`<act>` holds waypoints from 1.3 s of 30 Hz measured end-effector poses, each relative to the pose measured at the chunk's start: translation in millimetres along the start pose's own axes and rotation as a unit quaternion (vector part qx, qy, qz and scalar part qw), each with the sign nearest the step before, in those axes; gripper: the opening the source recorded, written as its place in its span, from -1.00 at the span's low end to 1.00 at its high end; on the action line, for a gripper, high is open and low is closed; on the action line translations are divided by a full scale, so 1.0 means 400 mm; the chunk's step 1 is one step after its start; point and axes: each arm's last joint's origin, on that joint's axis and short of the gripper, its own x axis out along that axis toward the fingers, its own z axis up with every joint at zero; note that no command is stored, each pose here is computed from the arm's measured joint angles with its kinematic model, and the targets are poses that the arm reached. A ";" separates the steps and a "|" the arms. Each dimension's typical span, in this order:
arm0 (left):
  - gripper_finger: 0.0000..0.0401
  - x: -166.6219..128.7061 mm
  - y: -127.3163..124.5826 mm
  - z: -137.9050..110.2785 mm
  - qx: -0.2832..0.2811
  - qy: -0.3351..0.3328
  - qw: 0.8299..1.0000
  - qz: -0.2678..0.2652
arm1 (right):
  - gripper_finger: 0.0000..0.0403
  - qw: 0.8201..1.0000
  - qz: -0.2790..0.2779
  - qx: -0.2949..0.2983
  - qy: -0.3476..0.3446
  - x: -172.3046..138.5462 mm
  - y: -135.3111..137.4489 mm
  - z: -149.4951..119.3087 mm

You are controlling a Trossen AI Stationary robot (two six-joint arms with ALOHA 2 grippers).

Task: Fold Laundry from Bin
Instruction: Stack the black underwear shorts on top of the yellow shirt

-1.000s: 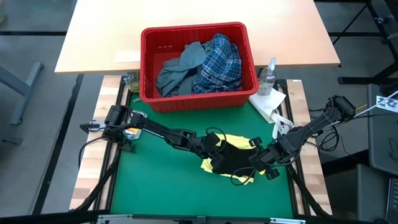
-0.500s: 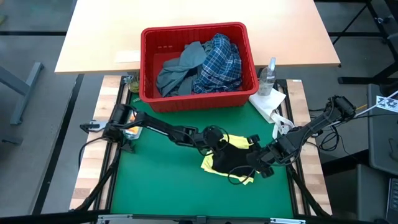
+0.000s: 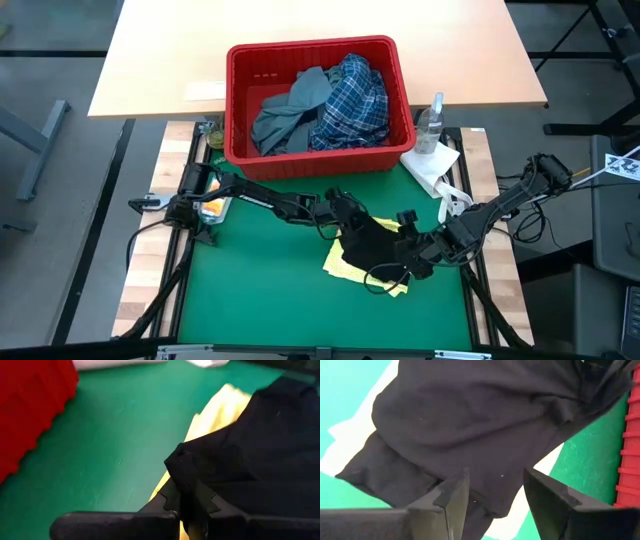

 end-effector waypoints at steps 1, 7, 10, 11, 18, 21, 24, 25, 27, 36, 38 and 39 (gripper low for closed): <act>-0.97 0.000 0.001 -0.004 0.003 0.008 1.000 0.003 | -0.07 1.000 -0.003 -0.001 0.003 0.007 0.001 -0.006; -0.89 -0.003 -0.001 -0.022 0.016 0.041 0.999 0.011 | -0.07 1.000 -0.006 0.010 0.013 0.073 0.018 -0.055; -0.84 -0.004 -0.004 -0.023 0.017 0.040 0.999 0.010 | -0.07 0.999 0.003 0.016 0.029 0.092 0.024 -0.079; -0.82 -0.004 -0.004 -0.024 0.017 0.041 0.999 0.010 | -0.07 0.999 0.005 0.019 0.036 0.097 0.025 -0.086; -0.59 -0.013 0.001 -0.011 0.010 0.032 0.999 0.013 | -0.07 0.998 0.010 0.026 0.048 0.101 0.026 -0.095; -0.47 -0.028 0.001 0.004 0.011 0.023 1.000 0.011 | -0.07 0.998 0.030 0.025 0.048 0.083 0.025 -0.078; -0.38 -0.049 0.001 0.021 0.009 0.015 1.000 0.007 | -0.07 0.997 0.046 0.022 0.061 0.060 0.021 -0.066; -0.37 -0.059 0.002 0.027 0.008 0.014 1.000 0.007 | -0.07 0.997 0.046 0.022 0.062 0.051 0.018 -0.060; -0.35 -0.075 0.004 0.039 0.007 0.010 1.000 0.005 | -0.07 0.996 0.045 0.020 0.068 0.035 0.014 -0.052; -0.36 -0.146 -0.013 0.073 -0.024 0.017 0.998 -0.061 | -0.07 0.998 0.047 0.033 0.030 -0.008 0.004 -0.007; -0.36 -0.153 -0.039 0.070 -0.032 0.016 0.995 -0.088 | -0.07 0.998 0.050 0.042 0.000 -0.007 0.006 0.008; -0.36 -0.155 -0.053 0.064 -0.031 0.015 0.995 -0.095 | -0.07 0.998 0.047 0.046 -0.014 -0.007 0.006 0.015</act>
